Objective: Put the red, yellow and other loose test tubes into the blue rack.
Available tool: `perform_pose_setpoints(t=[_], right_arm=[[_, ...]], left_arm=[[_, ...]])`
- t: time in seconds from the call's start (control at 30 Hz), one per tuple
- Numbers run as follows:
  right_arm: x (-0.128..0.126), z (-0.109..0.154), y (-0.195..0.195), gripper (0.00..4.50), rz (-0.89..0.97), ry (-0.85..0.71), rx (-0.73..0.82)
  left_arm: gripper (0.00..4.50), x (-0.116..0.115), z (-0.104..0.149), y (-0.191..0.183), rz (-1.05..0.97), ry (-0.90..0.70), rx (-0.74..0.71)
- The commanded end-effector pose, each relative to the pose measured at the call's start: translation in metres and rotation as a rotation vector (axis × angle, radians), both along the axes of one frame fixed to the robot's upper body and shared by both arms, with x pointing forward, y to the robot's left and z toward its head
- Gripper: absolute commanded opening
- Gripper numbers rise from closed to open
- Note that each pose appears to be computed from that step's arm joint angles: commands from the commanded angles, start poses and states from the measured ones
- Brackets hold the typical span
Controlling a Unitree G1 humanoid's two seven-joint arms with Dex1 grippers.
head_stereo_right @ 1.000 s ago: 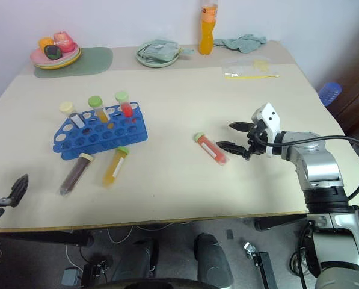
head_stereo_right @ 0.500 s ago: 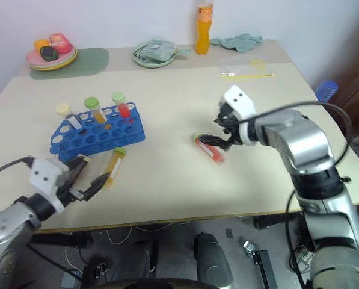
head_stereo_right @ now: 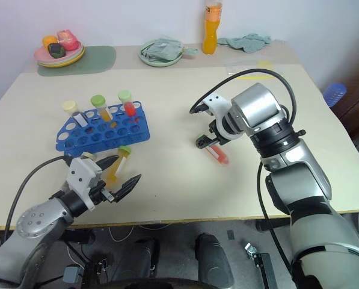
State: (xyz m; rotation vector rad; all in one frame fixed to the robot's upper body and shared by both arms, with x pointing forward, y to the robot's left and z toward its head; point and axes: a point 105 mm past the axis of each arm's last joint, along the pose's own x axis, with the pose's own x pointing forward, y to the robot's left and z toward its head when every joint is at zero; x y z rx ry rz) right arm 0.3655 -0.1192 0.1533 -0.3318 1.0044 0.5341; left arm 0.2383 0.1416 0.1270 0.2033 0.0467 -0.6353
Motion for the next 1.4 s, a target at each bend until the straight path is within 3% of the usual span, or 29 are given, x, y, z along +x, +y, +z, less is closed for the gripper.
perform_pose_setpoints(t=[0.03,0.17,0.2,0.3,0.37,0.43,0.47,0.57,0.67,0.7,0.8,0.9,1.03,1.4], right_arm=[[0.002,0.011,0.007,4.50,0.022,-0.025,-0.025],[0.002,0.004,0.008,4.50,0.028,-0.013,-0.056],[0.002,0.003,0.009,4.25,0.033,-0.008,-0.059],[0.004,-0.001,0.008,3.15,0.032,-0.004,-0.072],[0.005,-0.002,0.007,2.18,0.030,-0.006,-0.079],[0.006,-0.002,0.006,0.90,0.028,-0.012,-0.085],[0.006,-0.001,0.006,0.71,0.028,-0.015,-0.086],[0.003,0.007,0.009,0.69,0.053,-0.028,-0.066],[-0.006,0.022,0.022,0.69,0.174,-0.082,0.016],[-0.009,0.031,0.035,0.69,0.282,-0.167,0.075],[-0.026,0.082,0.088,0.69,0.581,-0.565,0.431],[-0.036,0.107,0.118,0.69,0.600,-0.753,0.743],[-0.028,0.106,0.153,0.69,0.489,-0.951,0.893],[-0.007,0.063,0.207,0.69,0.333,-0.962,0.954]], left_arm=[[4.44,-0.006,0.012,-0.009,-0.021,-0.058,-0.003],[4.44,-0.007,0.010,-0.011,-0.013,-0.056,-0.011],[4.49,-0.007,0.010,-0.011,-0.007,-0.058,-0.018],[4.50,-0.007,0.008,-0.011,-0.003,-0.052,-0.022],[4.50,-0.007,0.008,-0.011,-0.005,-0.051,-0.019],[4.50,-0.007,0.007,-0.011,-0.006,-0.050,-0.018],[4.50,-0.006,0.007,-0.010,-0.005,-0.050,-0.018],[4.50,-0.007,0.007,-0.009,-0.003,-0.047,-0.016],[4.50,-0.008,0.006,-0.008,-0.003,-0.045,-0.013],[4.50,-0.008,0.006,-0.006,0.003,-0.043,-0.011],[4.50,-0.006,0.003,0.007,0.065,-0.038,-0.006],[4.50,-0.002,0.001,0.024,0.139,-0.036,-0.011],[4.50,0.003,-0.001,0.041,0.207,-0.041,-0.004],[4.50,-0.001,0.010,0.065,0.287,-0.066,-0.010]])
